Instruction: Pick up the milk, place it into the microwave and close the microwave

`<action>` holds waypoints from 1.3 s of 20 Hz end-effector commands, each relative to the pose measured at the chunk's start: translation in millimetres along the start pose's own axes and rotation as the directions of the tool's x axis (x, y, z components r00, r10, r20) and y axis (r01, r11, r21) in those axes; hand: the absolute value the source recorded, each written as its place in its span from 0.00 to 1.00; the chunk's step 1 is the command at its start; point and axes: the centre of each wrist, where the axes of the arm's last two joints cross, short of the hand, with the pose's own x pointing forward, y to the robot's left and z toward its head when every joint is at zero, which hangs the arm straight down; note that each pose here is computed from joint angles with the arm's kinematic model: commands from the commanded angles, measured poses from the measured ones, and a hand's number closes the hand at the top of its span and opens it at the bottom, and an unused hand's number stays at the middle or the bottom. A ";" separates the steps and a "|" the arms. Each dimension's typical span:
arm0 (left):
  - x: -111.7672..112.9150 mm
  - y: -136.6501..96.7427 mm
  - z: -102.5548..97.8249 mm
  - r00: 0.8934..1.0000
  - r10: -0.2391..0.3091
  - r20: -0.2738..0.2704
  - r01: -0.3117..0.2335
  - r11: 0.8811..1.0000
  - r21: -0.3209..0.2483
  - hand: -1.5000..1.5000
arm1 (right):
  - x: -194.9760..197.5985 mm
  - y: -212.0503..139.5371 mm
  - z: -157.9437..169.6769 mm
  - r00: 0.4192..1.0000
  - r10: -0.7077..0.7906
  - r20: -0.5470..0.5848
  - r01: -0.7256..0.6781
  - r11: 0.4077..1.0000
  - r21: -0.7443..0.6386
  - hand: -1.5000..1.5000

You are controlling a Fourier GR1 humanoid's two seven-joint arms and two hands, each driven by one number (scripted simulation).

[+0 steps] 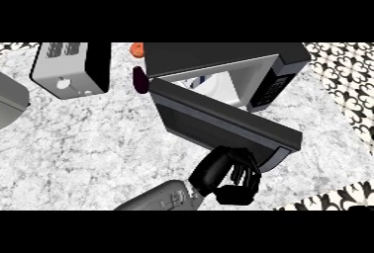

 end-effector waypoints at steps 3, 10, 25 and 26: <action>29.7 15.0 -34.0 0.997 -0.014 0.082 0.009 0.998 0.055 1.00 | 10.6 0.4 -25.6 0.994 -0.053 0.094 0.047 0.996 0.069 0.00; 41.8 32.1 -57.1 0.997 -0.034 0.074 0.026 0.993 0.111 1.00 | 26.3 1.6 -53.8 0.987 -0.094 0.130 0.074 0.986 0.150 0.00; 65.3 60.2 -93.3 0.996 -0.063 0.059 0.049 0.976 0.214 1.00 | 49.0 16.5 -95.8 0.967 -0.212 0.140 0.156 0.931 0.330 0.00; 67.4 61.5 -94.8 0.997 -0.050 0.053 0.037 0.973 0.226 1.00 | 52.0 21.4 -102.4 0.964 -0.222 0.149 0.158 0.922 0.353 0.00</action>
